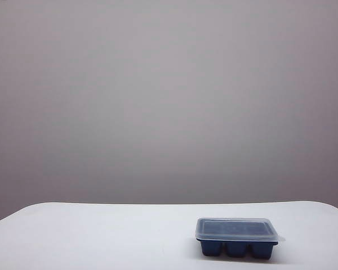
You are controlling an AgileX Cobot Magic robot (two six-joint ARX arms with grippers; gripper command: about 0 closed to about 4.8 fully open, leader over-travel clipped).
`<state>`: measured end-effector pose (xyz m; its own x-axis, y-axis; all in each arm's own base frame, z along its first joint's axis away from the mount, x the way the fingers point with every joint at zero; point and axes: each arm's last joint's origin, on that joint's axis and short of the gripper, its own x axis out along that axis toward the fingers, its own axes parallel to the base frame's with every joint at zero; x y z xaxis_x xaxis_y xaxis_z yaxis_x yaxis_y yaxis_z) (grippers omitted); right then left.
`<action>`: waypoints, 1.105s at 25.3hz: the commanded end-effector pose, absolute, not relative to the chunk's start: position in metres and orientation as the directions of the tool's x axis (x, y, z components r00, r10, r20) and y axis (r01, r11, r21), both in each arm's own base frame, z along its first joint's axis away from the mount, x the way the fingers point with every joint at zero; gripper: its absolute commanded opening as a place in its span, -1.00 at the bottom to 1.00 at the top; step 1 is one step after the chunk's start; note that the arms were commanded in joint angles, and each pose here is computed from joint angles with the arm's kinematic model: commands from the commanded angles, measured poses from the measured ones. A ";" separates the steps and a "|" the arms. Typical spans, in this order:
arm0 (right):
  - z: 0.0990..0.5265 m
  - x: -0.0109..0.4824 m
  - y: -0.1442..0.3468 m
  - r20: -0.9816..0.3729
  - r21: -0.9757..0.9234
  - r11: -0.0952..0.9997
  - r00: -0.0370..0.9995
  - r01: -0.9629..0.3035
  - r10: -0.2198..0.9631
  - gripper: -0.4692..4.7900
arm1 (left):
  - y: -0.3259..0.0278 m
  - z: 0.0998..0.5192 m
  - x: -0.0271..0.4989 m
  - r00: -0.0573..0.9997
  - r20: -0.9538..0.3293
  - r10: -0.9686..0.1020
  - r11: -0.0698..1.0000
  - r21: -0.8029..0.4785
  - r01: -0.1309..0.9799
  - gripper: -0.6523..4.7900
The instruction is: Pick up the ice cube tray, remove its lid, and then place both the tray and the lid back on the table.
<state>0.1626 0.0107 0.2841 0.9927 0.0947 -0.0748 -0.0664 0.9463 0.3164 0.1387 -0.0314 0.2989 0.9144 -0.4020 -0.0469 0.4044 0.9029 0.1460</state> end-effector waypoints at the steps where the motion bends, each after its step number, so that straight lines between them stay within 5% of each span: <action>1: 0.280 0.178 0.010 -0.142 0.329 0.937 0.974 -0.122 0.176 -0.83 | -0.034 0.300 0.152 0.902 -0.074 -0.426 0.890 0.147 0.433 -0.78; 9: 0.225 0.228 -0.009 -0.380 0.463 0.870 0.849 -0.169 0.367 -0.82 | -0.045 0.276 0.198 0.855 -0.165 -0.491 0.856 0.092 0.509 -0.78; 17: 0.154 0.270 -0.009 -0.422 0.638 0.733 0.689 -0.235 0.589 -0.82 | -0.056 0.252 0.238 0.776 -0.119 -0.620 0.776 0.055 0.628 -0.78; 22: 0.110 0.281 -0.007 -0.411 0.768 0.610 0.583 -0.192 0.701 -0.52 | -0.065 0.217 0.258 0.610 -0.181 -0.771 0.625 -0.036 0.780 -0.78; 26: 0.088 0.282 -0.005 -0.427 0.819 0.562 0.531 -0.117 0.732 -0.49 | -0.071 0.194 0.269 0.519 -0.196 -0.832 0.542 -0.087 0.836 -0.76; 28: 0.081 0.281 0.000 -0.427 0.831 0.545 0.499 -0.111 0.754 -0.49 | -0.073 0.185 0.273 0.478 -0.196 -0.856 0.504 -0.107 0.857 -0.58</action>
<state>0.2799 -0.0050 0.0816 0.5210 0.7249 -0.4506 -0.0867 0.5702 0.8169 0.2708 -0.0706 0.1855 0.5190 -0.8241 -0.2268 0.8256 0.5521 -0.1166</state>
